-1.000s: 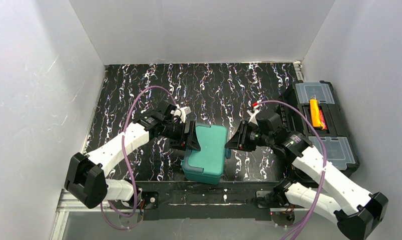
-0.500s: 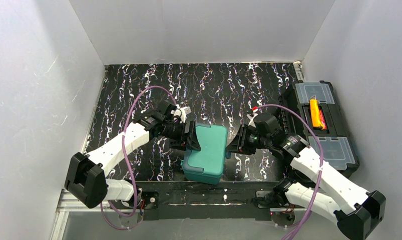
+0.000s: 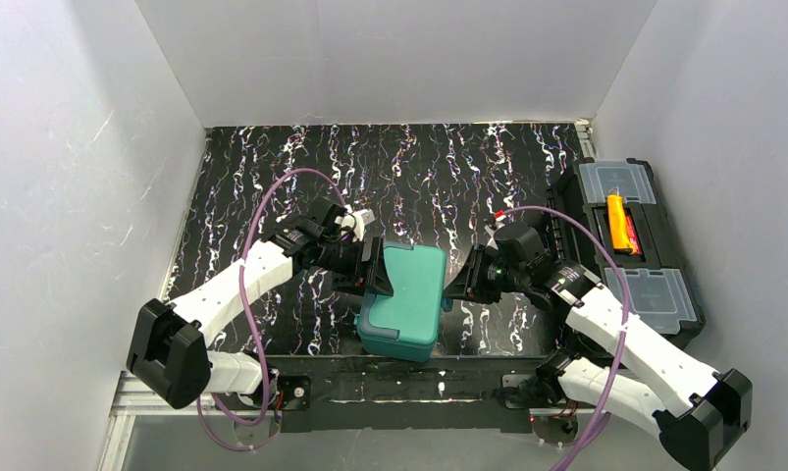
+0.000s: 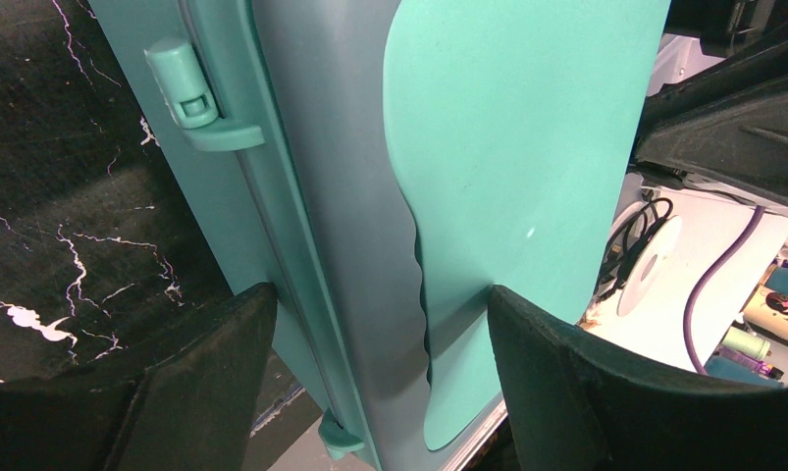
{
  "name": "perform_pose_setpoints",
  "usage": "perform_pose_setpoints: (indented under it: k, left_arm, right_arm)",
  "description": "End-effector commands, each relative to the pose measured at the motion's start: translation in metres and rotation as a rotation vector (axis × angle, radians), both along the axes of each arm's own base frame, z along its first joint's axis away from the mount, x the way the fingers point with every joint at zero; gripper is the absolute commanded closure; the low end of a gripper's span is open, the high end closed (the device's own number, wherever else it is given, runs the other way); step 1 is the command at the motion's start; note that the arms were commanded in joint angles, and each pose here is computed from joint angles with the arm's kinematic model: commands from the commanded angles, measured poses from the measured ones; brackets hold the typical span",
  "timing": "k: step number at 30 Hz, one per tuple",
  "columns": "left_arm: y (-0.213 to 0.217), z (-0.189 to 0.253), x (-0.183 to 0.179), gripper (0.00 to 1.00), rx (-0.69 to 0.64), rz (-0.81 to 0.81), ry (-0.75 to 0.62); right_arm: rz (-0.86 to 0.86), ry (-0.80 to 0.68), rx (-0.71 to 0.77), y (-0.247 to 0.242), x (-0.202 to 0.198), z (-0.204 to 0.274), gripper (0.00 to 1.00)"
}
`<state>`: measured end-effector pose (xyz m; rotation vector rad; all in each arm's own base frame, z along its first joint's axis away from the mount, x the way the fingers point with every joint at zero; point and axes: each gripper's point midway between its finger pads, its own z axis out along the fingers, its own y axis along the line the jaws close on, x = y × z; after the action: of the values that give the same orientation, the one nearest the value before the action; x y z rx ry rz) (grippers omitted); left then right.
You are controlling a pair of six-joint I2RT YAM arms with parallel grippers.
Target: Organize the medicine kit
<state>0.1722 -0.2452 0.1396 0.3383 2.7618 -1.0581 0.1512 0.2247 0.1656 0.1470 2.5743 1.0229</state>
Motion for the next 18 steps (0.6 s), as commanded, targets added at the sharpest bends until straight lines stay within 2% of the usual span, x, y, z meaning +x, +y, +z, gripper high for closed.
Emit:
perform_pose_setpoints:
  k: [1, 18]
  left_arm:
    - [0.015, -0.026, -0.002, 0.25, 0.127, -0.002, 0.001]
    - [0.014, -0.028, -0.002, 0.25, 0.131, -0.007, 0.008]
  right_arm:
    - [-0.016, -0.024, 0.011, 0.003, 0.007, 0.0, 0.71]
    - [-0.022, 0.006, 0.033, 0.009, 0.007, -0.014, 0.73]
